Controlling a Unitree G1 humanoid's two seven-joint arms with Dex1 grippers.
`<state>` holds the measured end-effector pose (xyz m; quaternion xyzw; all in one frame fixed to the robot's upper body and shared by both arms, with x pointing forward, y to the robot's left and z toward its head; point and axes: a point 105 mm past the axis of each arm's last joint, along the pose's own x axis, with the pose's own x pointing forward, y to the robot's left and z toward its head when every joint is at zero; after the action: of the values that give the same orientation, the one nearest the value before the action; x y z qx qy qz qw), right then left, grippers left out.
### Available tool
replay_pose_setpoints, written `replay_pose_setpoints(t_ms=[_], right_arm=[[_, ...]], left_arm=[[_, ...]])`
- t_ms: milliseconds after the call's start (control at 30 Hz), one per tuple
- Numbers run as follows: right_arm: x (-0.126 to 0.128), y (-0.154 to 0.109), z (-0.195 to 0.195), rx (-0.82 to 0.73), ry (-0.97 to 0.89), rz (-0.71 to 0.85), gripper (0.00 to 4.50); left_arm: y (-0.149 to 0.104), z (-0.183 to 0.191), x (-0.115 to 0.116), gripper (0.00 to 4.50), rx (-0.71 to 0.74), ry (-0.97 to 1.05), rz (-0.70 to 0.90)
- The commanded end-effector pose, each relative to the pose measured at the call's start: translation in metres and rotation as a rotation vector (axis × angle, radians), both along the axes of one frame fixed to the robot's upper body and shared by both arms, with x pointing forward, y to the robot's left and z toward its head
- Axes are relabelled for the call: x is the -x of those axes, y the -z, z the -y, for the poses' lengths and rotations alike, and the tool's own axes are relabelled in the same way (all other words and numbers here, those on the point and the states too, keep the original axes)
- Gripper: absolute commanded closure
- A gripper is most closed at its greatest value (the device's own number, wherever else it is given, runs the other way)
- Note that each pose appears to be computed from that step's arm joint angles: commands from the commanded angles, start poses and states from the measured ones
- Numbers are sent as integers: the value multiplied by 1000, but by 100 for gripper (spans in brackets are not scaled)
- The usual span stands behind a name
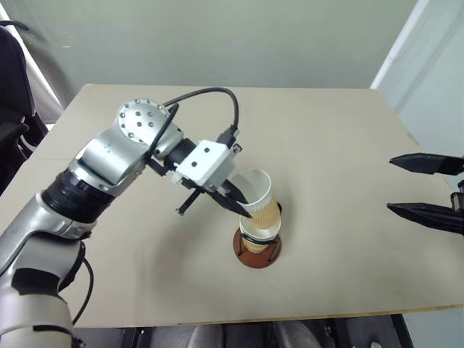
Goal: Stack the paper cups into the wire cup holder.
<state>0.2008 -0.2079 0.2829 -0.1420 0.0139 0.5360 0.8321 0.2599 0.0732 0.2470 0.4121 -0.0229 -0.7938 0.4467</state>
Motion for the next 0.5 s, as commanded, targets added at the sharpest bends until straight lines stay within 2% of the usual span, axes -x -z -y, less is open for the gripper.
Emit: replay_pose_setpoints(t_ms=[33, 100, 200, 333, 500], right_arm=[[5, -9, -2, 4, -1, 53, 42], [5, -9, -2, 4, 0, 54, 42], [5, -8, -2, 4, 0, 54, 42], [3, -9, -1, 7, 5, 55, 42], [2, -8, -1, 10, -1, 53, 42]], left_arm=[[-5, -2, 3, 447, -25, 36, 31], [-4, -1, 3, 447, -31, 36, 27], [0, 0, 3, 387, -40, 31, 10], [3, -1, 7, 244, -54, 39, -8], [1, 0, 2, 65, -45, 21, 15]])
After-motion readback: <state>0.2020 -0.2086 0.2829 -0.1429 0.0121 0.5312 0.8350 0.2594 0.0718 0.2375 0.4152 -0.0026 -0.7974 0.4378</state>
